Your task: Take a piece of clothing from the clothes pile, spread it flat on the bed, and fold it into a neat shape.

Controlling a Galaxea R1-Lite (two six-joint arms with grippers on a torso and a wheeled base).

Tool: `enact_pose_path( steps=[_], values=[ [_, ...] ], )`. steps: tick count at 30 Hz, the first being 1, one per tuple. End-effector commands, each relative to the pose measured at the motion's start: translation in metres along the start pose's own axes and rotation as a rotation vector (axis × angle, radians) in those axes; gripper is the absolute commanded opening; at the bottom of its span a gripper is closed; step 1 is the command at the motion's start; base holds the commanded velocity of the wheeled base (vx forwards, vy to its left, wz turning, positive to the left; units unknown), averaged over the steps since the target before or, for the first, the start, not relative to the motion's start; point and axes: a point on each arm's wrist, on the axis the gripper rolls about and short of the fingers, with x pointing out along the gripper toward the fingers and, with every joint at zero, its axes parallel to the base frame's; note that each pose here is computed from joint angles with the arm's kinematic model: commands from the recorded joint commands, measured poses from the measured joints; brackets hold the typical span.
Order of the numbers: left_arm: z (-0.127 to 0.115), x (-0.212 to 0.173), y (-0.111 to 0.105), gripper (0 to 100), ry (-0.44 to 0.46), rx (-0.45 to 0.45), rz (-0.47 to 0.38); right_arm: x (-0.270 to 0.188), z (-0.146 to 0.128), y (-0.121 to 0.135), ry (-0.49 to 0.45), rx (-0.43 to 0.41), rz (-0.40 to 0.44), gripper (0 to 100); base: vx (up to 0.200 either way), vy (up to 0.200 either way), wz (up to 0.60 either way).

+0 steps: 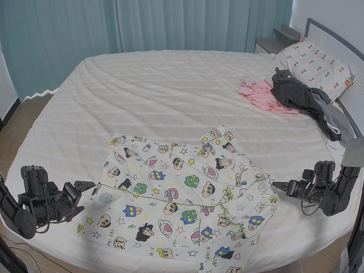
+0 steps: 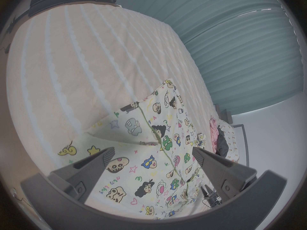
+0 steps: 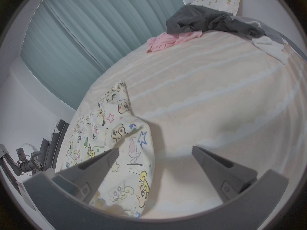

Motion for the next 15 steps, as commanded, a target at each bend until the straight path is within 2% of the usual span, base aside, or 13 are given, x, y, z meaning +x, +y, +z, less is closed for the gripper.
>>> enact_pose_path(
  steps=[1,6,11,15],
  values=[
    [-0.014,-0.001,0.007,100,0.060,-0.006,0.041,-0.029,0.001,0.011,-0.060,0.001,0.017,100,0.000,0.000,0.00],
    [-0.018,0.011,0.019,100,0.098,-0.074,0.132,-0.075,-0.002,0.036,-0.180,-0.026,0.033,100,0.000,0.000,0.00],
    [-0.014,0.030,0.025,100,0.032,-0.067,0.224,-0.087,0.000,0.047,-0.288,-0.060,-0.020,100,0.000,0.000,0.00],
    [-0.006,0.051,0.019,100,-0.028,-0.013,0.253,-0.095,-0.006,0.059,-0.276,-0.083,0.010,100,0.000,0.000,0.00]
  ],
)
